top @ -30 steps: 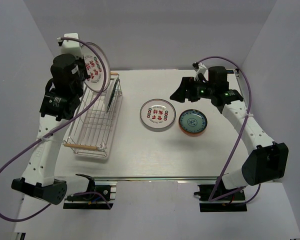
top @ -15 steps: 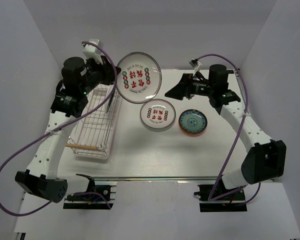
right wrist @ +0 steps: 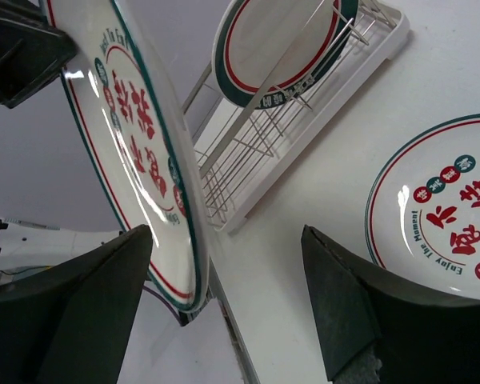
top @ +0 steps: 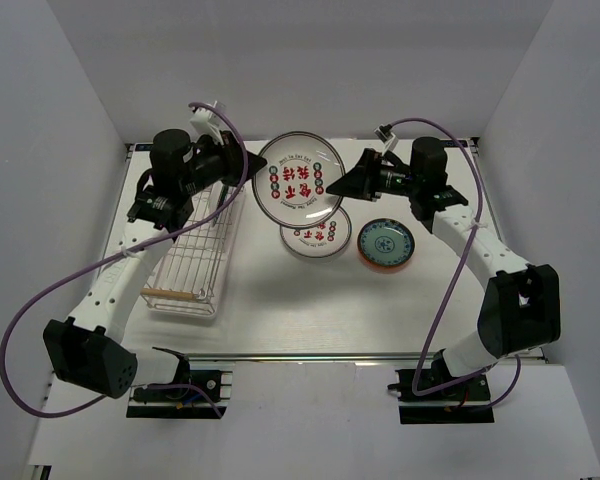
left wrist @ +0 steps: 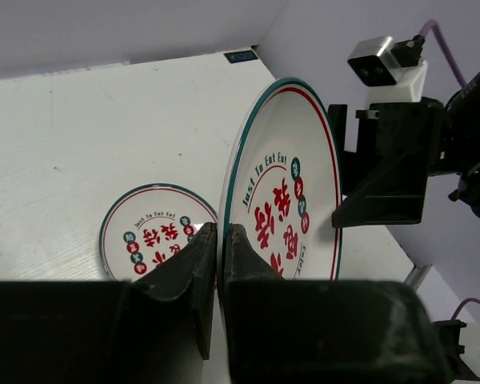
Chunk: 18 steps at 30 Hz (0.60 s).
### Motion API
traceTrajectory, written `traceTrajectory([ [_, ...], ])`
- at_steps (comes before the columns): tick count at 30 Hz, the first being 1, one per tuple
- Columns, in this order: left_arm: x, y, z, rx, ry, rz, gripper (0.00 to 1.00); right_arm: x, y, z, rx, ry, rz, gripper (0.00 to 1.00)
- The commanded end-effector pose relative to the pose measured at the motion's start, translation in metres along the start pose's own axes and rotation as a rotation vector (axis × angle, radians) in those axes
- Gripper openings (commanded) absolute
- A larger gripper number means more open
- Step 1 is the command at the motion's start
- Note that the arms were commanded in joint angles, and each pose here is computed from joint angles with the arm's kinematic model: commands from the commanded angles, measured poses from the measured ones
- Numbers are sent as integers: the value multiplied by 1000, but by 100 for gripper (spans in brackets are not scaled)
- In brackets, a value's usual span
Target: Unload the plates from the dish rack
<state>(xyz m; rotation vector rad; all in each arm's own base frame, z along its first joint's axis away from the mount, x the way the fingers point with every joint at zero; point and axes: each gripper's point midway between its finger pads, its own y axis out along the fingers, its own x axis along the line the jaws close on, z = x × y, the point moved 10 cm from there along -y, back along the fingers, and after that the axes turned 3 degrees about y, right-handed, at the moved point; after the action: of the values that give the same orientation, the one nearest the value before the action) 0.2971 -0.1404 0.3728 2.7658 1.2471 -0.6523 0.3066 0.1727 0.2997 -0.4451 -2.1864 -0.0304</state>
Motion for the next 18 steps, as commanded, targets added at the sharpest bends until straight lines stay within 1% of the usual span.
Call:
traceTrajectory([
  [1, -20, -12, -18, -95, 17, 100, 0, 3, 1, -2, -21, -31, -17, 78],
  [2, -19, -12, -17, -92, 13, 99, 0, 4, 1, -2, -20, -40, -32, 75],
  [3, -19, -12, -16, -87, 6, 101, 0, 4, 1, -2, -21, -40, -37, 65],
  [5, -18, -10, -12, -78, -2, 101, 0, 2, 1, 2, -18, -17, -46, 47],
  [6, -17, -10, -11, -81, -4, 94, 0, 2, 0, 2, -23, -17, -46, 30],
  [8, -18, -10, -9, -74, -7, 83, 0, 0, -2, 2, -30, -15, -34, 15],
  [9, -17, -10, -7, -59, -18, 64, 0, 1, -1, 3, -28, -14, -35, 4],
  [10, -14, -9, -6, -55, -12, 44, 0, 1, -2, 3, -33, -12, -29, 0],
  [12, -11, -8, -5, -40, -25, 12, 1, 2, -2, 5, -32, -10, -21, 0],
  [13, -9, -7, -5, -39, -24, -16, 12, 0, -4, 4, -39, -8, -11, 0],
  [14, -5, -4, -3, -23, -35, -42, 27, 0, -3, 4, -40, -7, -1, 0],
  [15, -4, -6, -4, -7, -31, -69, 45, -3, -4, 6, -31, 2, 23, 0],
  [17, 2, -6, -3, 5, -35, -156, 65, -6, -5, 6, -33, 4, 68, 0],
  [18, 3, -10, -3, 21, -30, -191, 98, -10, -5, 7, -29, -10, 87, 0],
])
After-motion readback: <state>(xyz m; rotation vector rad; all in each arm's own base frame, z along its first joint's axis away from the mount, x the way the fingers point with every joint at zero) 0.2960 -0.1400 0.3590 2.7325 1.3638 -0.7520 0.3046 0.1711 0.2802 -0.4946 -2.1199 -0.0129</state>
